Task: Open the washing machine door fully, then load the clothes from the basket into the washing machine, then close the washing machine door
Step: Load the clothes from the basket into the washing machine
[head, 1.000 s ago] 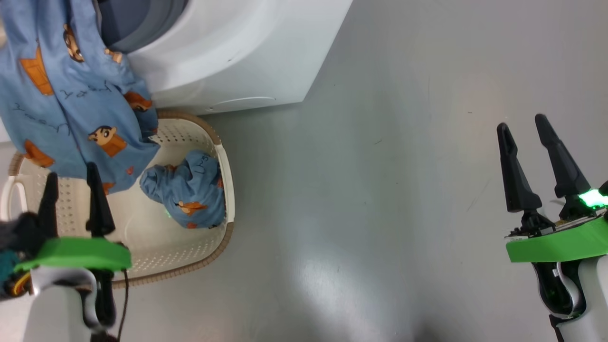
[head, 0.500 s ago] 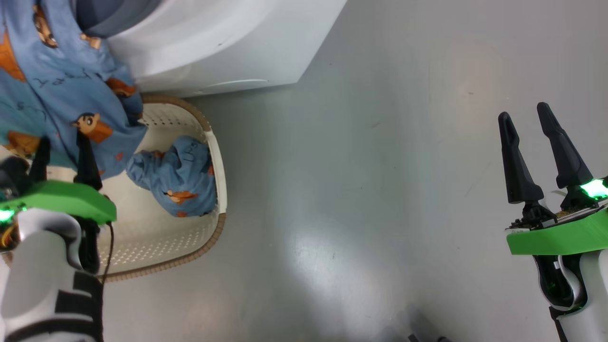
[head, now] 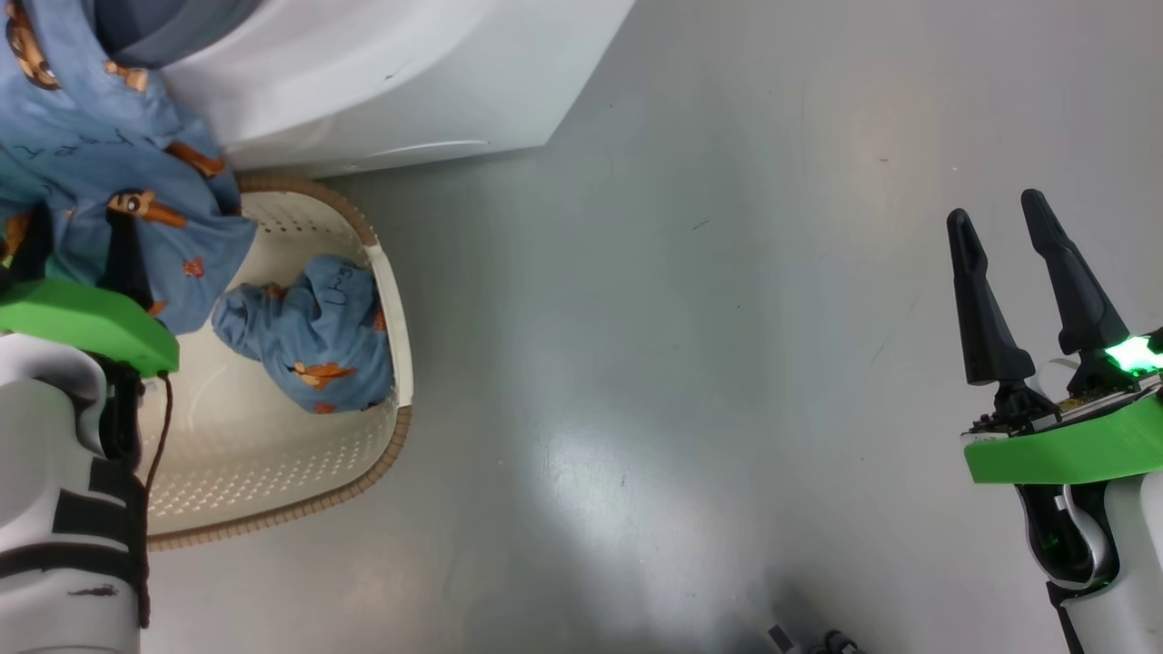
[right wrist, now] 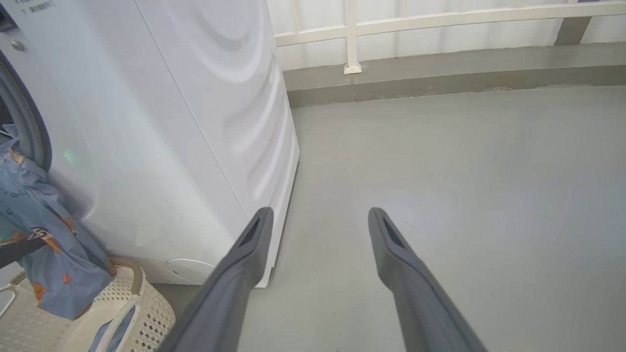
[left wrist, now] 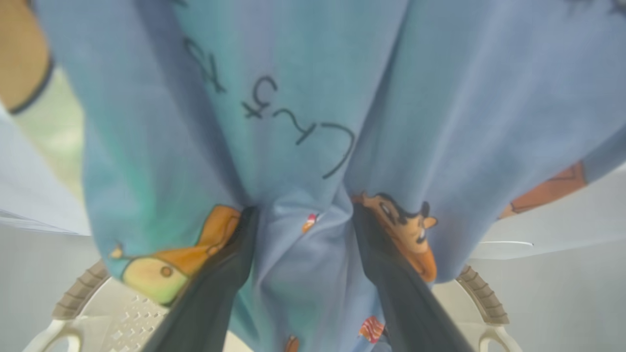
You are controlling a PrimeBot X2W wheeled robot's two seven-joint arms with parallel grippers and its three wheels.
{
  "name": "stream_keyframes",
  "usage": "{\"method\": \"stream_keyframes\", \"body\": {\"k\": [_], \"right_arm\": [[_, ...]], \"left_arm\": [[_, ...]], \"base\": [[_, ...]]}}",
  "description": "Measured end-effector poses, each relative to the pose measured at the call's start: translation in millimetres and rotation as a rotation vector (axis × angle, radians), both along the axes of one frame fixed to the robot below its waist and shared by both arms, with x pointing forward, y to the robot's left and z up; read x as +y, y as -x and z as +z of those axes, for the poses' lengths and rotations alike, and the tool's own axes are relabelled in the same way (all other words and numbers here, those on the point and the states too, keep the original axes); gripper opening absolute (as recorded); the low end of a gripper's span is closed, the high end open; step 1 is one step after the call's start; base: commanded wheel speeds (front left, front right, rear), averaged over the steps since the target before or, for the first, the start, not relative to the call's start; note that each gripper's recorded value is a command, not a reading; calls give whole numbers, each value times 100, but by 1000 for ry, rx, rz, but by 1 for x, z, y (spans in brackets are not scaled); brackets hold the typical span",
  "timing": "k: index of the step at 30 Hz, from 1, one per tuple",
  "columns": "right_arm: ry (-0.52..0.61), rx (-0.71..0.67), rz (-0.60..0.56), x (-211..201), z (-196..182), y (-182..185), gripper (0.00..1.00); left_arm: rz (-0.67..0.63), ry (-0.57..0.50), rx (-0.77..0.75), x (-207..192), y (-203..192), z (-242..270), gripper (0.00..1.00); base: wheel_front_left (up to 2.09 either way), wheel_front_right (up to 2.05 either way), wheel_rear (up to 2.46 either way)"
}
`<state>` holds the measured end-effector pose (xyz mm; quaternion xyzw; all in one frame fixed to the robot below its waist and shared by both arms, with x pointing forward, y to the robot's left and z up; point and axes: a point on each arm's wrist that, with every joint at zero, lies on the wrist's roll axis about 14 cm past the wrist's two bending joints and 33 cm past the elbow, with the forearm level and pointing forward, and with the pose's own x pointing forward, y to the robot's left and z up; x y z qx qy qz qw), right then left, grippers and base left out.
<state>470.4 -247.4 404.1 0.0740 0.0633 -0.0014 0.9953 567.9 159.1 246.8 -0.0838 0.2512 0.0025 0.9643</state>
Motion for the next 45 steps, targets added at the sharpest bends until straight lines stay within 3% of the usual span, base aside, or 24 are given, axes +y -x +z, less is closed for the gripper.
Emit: {"method": "stream_keyframes", "body": {"k": [1, 2, 3, 4, 16, 29, 38, 45], "right_arm": [[1, 1, 0, 0, 0, 0, 100], [1, 1, 0, 0, 0, 0, 100], [1, 1, 0, 0, 0, 0, 100], [1, 1, 1, 0, 0, 1, 100], [-6, -20, 4, 3, 6, -3, 100], [-27, -79, 28, 13, 28, -7, 100], [-38, -97, 36, 18, 38, -1, 100], [-43, -103, 38, 20, 41, 0, 100]], "left_arm": [[-7, -2, 2, -2, -1, 0, 52], [-11, -4, 2, -3, -3, 0, 38], [-11, -4, 2, -3, -3, 0, 5], [-15, -4, 3, -4, -3, -1, 0], [3, 39, -49, -6, -9, 18, 0], [79, 123, -300, 1, -14, 100, 0], [15, 148, -525, -14, -21, 181, 0], [-34, 170, -588, -25, -37, 207, 0]], "base": [[0, 0, 0], [0, 0, 0], [0, 0, 0], [0, 0, 0], [0, 0, 0], [0, 0, 0], [0, 0, 0], [0, 0, 0]]}}
